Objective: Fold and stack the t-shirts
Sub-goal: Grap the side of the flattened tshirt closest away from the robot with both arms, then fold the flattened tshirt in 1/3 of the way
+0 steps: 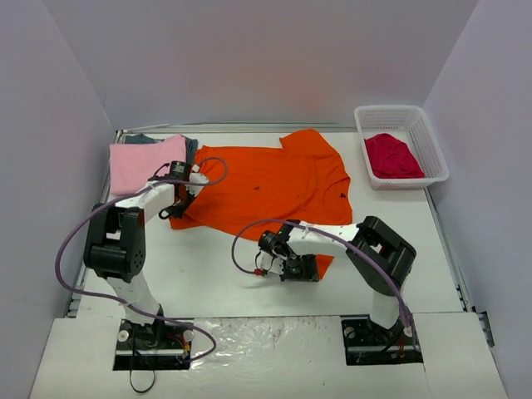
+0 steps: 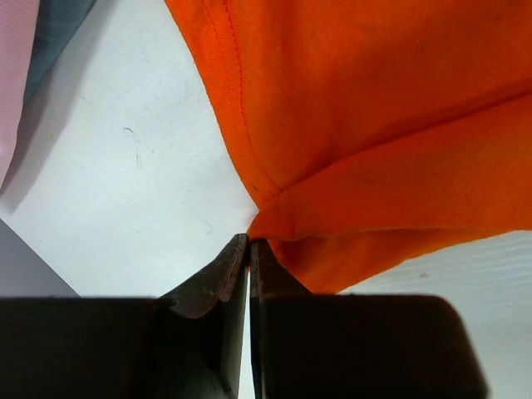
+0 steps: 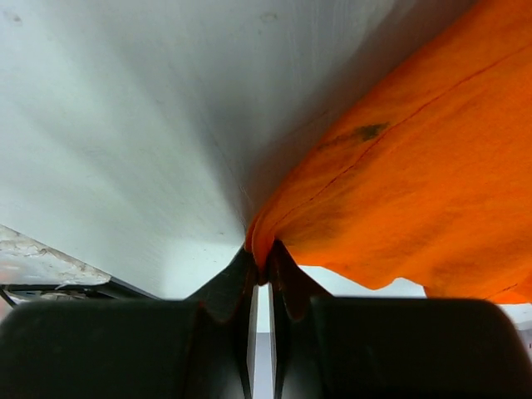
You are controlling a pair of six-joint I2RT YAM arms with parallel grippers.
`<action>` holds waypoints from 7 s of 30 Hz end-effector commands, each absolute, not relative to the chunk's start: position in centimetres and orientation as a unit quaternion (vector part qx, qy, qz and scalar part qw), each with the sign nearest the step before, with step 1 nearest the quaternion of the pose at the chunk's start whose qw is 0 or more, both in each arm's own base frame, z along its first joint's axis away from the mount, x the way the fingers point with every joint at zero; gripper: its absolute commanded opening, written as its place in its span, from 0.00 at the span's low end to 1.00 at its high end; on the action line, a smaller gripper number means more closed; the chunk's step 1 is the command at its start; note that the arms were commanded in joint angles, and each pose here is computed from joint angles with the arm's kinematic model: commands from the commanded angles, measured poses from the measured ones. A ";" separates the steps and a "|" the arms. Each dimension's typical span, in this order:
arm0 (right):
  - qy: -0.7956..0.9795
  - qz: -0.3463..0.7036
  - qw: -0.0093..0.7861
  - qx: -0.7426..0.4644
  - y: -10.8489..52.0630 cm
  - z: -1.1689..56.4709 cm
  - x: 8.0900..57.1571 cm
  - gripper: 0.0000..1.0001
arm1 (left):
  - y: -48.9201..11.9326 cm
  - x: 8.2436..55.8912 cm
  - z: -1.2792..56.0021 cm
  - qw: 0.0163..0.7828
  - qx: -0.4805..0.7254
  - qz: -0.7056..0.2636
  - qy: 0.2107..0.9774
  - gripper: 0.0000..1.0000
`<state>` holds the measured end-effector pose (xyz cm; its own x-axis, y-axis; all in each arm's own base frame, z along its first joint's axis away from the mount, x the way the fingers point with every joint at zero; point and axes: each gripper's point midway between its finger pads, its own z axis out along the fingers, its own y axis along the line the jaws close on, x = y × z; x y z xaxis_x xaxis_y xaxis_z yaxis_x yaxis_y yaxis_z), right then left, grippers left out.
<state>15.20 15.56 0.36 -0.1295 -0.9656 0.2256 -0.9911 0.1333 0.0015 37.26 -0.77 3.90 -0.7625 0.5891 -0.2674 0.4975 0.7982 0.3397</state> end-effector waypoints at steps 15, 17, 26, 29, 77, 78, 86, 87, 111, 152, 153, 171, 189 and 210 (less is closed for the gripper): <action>-0.813 -0.049 0.023 0.580 7.7 13.3 19.3 0.00 | -4.6 30.4 11.5 0.224 0.396 0.077 0.887 0.02; -0.820 -0.041 0.017 0.571 7.1 13.6 19.0 0.00 | -4.4 29.5 12.0 0.226 0.400 0.078 0.885 0.02; -0.835 -0.016 -0.006 0.550 5.4 14.4 17.7 0.00 | -2.8 24.4 13.2 0.225 0.441 0.088 0.865 0.02; -0.836 -0.016 -0.014 0.548 5.2 14.5 17.1 0.00 | -3.1 22.4 12.7 0.223 0.463 0.063 0.856 0.02; -0.868 0.006 -0.024 0.496 6.0 13.3 32.1 0.00 | -2.8 30.8 13.0 0.244 0.434 0.137 0.857 0.02; -0.869 0.006 -0.026 0.494 6.0 13.4 32.5 0.00 | -2.9 30.9 12.9 0.242 0.434 0.136 0.857 0.02; -0.869 0.010 -0.035 0.494 6.8 13.1 35.9 0.00 | -3.2 32.9 11.6 0.226 0.436 0.139 0.860 0.02; -0.869 0.009 -0.029 0.494 6.8 12.7 36.1 0.00 | -3.2 33.2 11.7 0.227 0.436 0.140 0.859 0.02; -0.875 0.006 -0.029 0.483 7.7 9.2 41.3 0.00 | -3.6 35.5 9.7 0.220 0.418 0.144 0.870 0.03; -0.849 -0.111 0.026 0.516 15.4 4.5 33.4 0.01 | -1.2 32.1 15.6 0.304 0.310 0.145 0.889 0.35; -0.848 -0.111 0.023 0.517 15.5 4.5 33.6 0.01 | -1.1 32.1 15.5 0.304 0.309 0.145 0.890 0.35; -0.852 -0.087 -0.026 0.516 17.5 4.6 39.0 0.04 | -1.1 31.9 14.3 0.296 0.300 0.139 0.896 0.35; -0.855 -0.063 -0.092 0.506 17.1 9.7 40.6 0.02 | -1.0 31.9 14.9 0.303 0.289 0.139 0.898 0.35; -0.858 -0.104 -0.027 0.503 16.9 5.1 32.5 0.02 | -1.4 31.5 13.8 0.301 0.290 0.124 0.900 0.36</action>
